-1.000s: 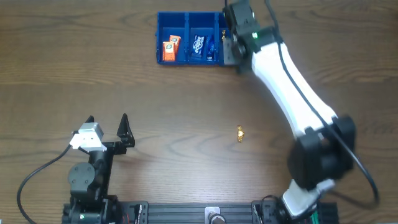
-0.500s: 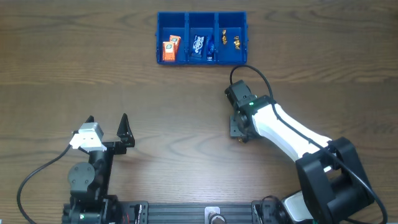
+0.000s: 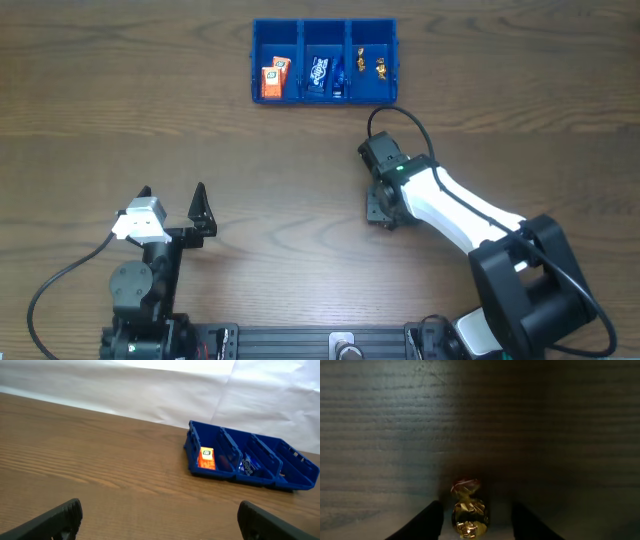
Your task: Sort Candies Into Trays
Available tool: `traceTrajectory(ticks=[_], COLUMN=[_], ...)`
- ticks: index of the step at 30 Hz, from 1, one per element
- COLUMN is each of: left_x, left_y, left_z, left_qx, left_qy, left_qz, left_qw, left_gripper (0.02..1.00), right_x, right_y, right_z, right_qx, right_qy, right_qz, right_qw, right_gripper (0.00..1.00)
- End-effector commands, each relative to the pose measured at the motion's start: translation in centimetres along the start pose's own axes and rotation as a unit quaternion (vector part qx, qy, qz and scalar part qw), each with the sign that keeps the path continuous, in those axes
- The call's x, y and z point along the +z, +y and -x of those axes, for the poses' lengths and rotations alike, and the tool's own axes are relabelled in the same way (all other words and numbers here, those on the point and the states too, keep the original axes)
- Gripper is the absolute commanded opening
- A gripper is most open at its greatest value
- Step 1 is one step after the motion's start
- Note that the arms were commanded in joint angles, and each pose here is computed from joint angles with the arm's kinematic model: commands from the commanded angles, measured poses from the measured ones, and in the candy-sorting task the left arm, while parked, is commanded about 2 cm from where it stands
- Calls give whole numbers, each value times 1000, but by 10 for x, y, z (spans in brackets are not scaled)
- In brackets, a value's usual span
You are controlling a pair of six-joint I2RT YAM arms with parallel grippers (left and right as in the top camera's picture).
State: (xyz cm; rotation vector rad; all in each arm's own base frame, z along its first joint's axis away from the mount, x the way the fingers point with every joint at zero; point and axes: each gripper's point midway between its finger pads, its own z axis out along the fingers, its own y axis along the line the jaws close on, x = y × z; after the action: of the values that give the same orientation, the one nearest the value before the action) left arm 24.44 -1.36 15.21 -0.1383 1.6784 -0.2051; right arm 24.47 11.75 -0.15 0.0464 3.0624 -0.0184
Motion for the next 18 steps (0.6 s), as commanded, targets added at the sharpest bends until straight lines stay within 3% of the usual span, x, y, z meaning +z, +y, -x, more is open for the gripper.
traceTrajectory(ticks=[1, 7, 11, 15, 18], left_x=[1, 1, 1, 1, 1], left_y=[6, 6, 6, 6, 6], left_z=[-16, -16, -16, -16, -16], left_qx=[8, 8, 8, 8, 8], left_qy=[25, 25, 25, 25, 25], left_qz=[12, 12, 12, 12, 12], left_qw=[1000, 1000, 1000, 1000, 1000], left_gripper=[998, 998, 998, 998, 998], right_x=[6, 12, 8, -34, -99], right_y=[1, 2, 8, 34, 42], right_z=[-4, -4, -2, 12, 46], right_qx=[4, 5, -1, -28, -25], right_qy=[9, 15, 4, -66, -159], right_qz=[-3, -3, 7, 49, 66], right_qw=[1000, 1000, 1000, 996, 985], right_gripper=[384, 152, 126, 119, 121])
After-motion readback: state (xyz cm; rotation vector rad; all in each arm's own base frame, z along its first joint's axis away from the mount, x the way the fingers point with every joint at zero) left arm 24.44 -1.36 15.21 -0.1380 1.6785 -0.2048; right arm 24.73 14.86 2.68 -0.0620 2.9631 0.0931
